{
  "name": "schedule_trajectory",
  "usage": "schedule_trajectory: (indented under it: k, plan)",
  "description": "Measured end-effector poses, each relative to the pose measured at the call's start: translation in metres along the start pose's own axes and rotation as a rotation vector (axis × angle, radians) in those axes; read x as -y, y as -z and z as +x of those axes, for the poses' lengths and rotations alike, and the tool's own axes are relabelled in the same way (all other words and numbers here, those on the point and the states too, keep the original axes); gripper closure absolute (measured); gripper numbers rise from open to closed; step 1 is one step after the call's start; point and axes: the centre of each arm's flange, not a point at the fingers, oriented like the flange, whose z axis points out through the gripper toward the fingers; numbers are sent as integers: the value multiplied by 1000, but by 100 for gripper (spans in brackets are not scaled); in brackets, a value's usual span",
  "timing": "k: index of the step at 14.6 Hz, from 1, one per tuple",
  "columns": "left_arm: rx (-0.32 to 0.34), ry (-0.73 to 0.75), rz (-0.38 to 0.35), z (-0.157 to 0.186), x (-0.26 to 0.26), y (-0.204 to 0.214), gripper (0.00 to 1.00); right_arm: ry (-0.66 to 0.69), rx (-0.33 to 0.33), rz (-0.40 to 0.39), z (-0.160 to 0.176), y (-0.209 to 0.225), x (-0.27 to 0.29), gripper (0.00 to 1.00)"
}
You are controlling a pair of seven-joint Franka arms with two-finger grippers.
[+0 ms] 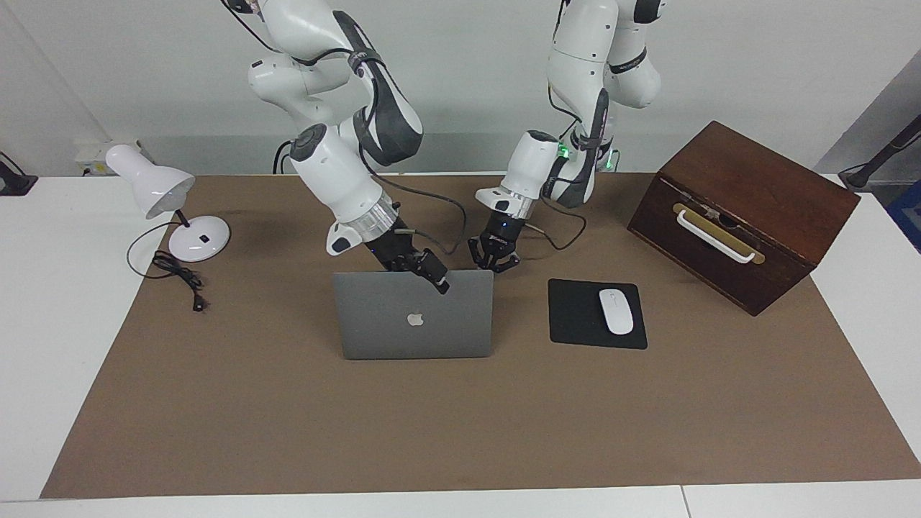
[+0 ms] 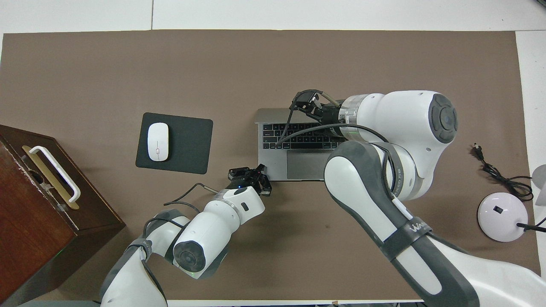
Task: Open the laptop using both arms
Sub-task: 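Push the laptop lid upward and away with the right gripper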
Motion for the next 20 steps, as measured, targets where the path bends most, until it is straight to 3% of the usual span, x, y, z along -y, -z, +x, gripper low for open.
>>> schedule_trajectory:
  k: [11,16,20]
  plan:
    - [0,0,0,0,0,0,99,70,-18,-41,42,6,28,0]
    - [0,0,0,0,0,0,99,143,-60,-93,48,7,33,0]
    - [0,0,0,0,0,0,99,147,-52,-102,52,7,36,0]
